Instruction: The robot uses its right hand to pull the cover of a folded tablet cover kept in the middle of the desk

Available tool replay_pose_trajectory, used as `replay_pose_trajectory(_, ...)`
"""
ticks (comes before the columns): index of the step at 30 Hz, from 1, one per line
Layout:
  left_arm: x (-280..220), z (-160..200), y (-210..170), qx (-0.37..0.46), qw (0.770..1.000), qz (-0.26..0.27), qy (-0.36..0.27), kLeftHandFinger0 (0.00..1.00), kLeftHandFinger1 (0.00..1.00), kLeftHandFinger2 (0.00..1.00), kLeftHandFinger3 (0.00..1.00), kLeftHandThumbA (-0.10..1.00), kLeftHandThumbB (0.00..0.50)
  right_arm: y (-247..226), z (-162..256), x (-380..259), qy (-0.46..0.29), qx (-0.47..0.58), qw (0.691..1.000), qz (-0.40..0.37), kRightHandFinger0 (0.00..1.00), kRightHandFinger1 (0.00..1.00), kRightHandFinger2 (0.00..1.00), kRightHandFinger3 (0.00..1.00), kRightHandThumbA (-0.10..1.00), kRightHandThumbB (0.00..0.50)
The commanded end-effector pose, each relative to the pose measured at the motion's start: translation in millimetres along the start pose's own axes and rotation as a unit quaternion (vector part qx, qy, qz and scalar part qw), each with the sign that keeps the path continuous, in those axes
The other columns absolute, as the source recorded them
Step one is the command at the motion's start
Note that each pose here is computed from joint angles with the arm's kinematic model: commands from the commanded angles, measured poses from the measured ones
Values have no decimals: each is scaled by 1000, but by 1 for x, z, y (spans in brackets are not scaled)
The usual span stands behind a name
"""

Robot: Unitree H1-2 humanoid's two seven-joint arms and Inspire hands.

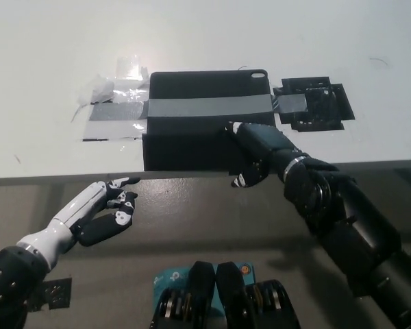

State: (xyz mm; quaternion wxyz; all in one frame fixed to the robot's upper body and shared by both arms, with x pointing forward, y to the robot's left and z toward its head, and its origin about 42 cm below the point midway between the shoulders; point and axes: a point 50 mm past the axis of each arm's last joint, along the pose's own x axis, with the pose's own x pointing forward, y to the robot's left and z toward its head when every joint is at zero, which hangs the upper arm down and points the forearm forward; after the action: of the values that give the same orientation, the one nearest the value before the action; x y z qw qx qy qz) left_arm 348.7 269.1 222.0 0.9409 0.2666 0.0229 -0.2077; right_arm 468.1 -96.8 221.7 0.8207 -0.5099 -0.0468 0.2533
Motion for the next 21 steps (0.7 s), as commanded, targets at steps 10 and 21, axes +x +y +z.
replay_pose_trajectory(10,-2,6,13,21,1000,3,1,832,869,987,1000,1000,89,39,0,-52,-22,71,997,33,523,573,670,698,898,237)
replay_pose_trajectory(21,-1,12,15,21,1000,6,-9,831,866,990,1000,1000,48,39,-15,-104,-22,144,989,-1,334,435,556,628,936,267)
